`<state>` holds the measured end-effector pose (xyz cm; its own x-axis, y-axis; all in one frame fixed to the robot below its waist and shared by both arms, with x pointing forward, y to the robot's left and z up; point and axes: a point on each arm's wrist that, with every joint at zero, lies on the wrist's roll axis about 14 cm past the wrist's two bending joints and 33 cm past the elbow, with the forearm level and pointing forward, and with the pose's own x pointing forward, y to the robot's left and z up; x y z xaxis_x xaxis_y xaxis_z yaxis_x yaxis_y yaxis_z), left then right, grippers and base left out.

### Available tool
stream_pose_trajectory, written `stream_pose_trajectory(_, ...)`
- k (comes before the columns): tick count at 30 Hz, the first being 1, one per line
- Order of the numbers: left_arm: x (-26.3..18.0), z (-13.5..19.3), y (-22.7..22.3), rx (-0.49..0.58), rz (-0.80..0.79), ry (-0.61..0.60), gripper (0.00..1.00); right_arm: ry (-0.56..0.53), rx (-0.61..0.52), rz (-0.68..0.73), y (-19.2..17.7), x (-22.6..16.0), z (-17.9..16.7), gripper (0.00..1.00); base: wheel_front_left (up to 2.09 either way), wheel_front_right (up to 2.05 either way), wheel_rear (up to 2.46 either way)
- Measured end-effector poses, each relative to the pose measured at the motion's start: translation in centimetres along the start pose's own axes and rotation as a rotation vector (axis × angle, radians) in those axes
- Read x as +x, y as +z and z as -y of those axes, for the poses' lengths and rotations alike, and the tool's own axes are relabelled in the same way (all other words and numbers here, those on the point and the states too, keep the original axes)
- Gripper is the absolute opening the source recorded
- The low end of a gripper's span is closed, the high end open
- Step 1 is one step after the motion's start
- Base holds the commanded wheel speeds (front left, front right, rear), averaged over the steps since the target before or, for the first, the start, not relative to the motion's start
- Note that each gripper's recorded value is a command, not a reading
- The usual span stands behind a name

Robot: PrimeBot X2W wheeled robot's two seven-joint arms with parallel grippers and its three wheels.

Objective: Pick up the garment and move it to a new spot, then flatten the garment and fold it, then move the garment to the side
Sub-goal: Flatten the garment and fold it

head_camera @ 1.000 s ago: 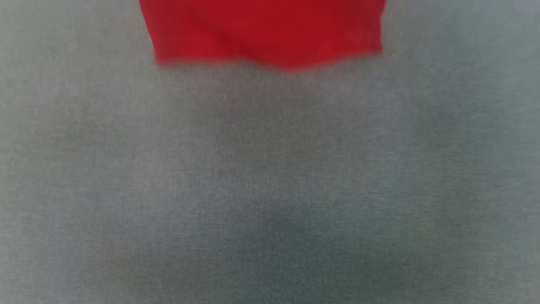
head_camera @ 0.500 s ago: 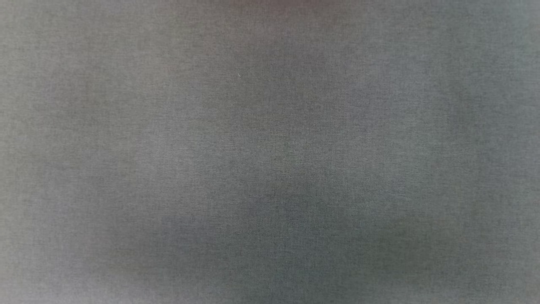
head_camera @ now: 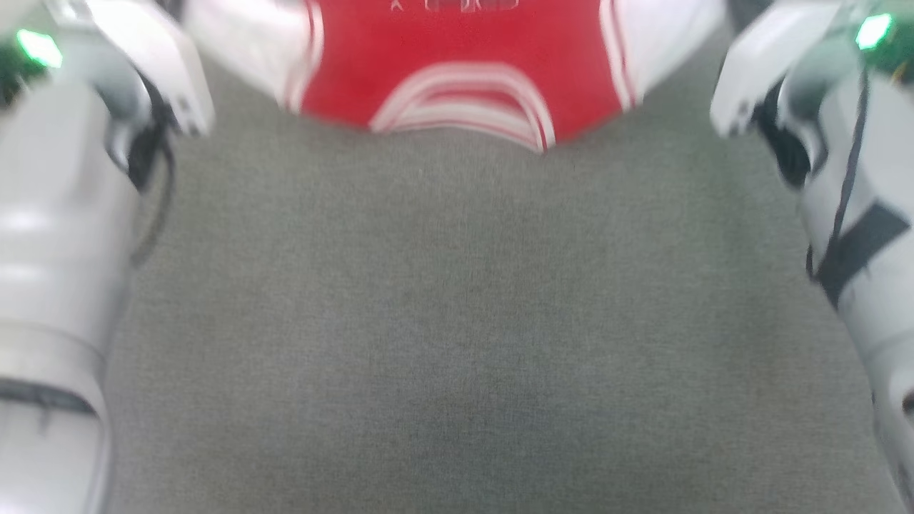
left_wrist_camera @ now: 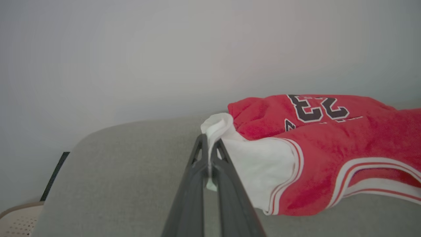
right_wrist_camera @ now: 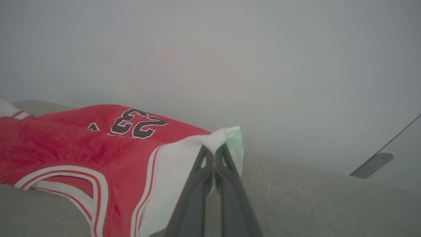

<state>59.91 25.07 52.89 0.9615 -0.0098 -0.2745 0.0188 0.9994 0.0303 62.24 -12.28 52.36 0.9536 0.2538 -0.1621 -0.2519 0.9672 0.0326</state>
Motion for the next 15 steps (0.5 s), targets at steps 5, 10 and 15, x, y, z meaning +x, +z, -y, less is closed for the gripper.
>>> stream_pose_trajectory(5,-3.3,0.6,-4.5,-0.026,-0.145,-0.027,0.0,0.024,0.043,-0.119,-2.1,-3.8,0.1,0.0,0.0,0.0,0.0)
stream_pose_trajectory(10,-6.6,0.1,-7.4,-0.042,-0.239,-0.042,0.0,0.063,0.068,-0.261,-4.8,-8.2,0.3,0.0,0.0,0.0,0.0)
stream_pose_trajectory(15,-9.4,-0.9,-9.7,-0.06,-0.299,-0.044,0.0,0.094,0.081,-0.363,-6.8,-12.4,0.8,0.0,0.0,0.0,0.0)
